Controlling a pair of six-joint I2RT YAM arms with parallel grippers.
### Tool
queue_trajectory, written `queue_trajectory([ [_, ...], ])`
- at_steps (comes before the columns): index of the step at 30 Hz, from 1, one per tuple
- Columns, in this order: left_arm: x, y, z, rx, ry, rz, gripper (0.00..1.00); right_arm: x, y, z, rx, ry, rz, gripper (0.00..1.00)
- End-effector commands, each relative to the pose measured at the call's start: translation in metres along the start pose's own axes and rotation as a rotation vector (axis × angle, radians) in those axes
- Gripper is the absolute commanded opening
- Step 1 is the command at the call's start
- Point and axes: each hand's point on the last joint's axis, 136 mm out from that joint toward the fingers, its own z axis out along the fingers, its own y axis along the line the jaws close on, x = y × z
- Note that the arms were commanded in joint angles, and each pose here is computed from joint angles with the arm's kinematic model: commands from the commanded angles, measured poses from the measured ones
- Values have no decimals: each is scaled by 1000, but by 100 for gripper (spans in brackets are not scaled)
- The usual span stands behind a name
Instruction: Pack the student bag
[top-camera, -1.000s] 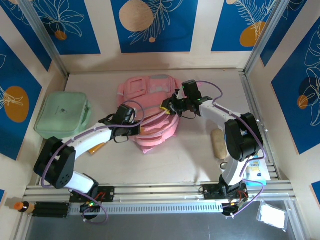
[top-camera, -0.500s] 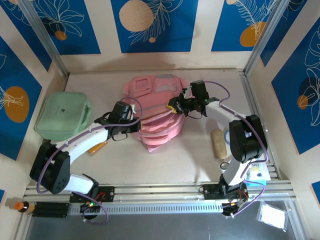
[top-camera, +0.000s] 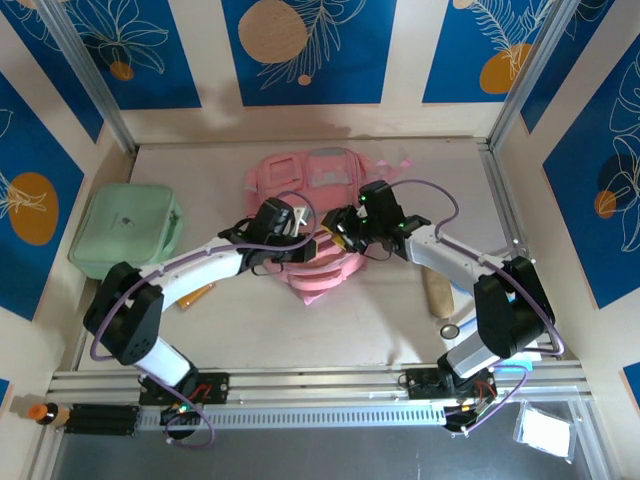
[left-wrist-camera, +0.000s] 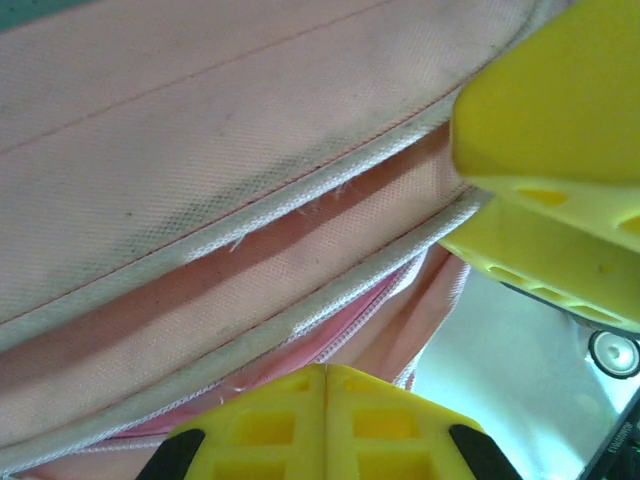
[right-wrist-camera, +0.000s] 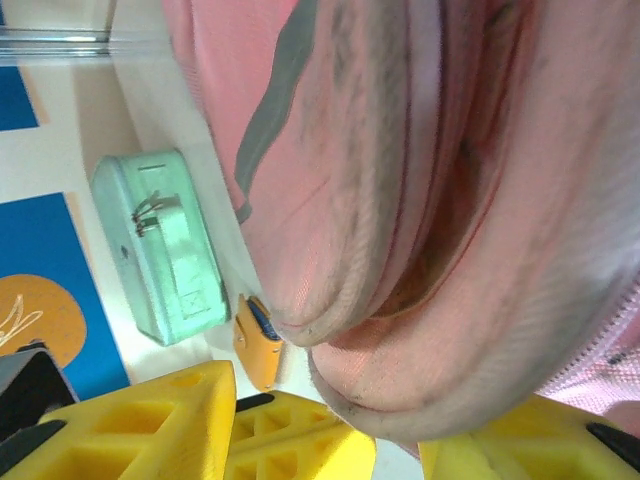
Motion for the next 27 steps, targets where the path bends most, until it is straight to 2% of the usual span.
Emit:
queue_trajectory([
  [1, -3, 17, -2, -96, -22, -11, 0, -8, -13, 3, 61, -56, 40, 40],
  [2, 0, 23, -4, -128, -21, -14, 0, -9, -11, 6, 50, -54, 30, 35],
  [5, 4, 36, -13, -193, -25, -19, 1, -13, -7, 8, 43, -66, 19, 26],
  [9, 8, 51, -26, -239, -44, -46, 15, -21, 1, 9, 22, -83, -4, 16],
  [12, 14, 61, -32, -249, -45, -86, 23, -26, 16, 6, -55, -87, -29, 9],
  [19, 23, 73, -35, -239, -47, -170, 32, -28, 60, -22, -269, -115, -149, 5],
  [27, 5, 61, -25, -148, -78, -209, 41, -23, 74, -30, -322, -87, -179, 4],
])
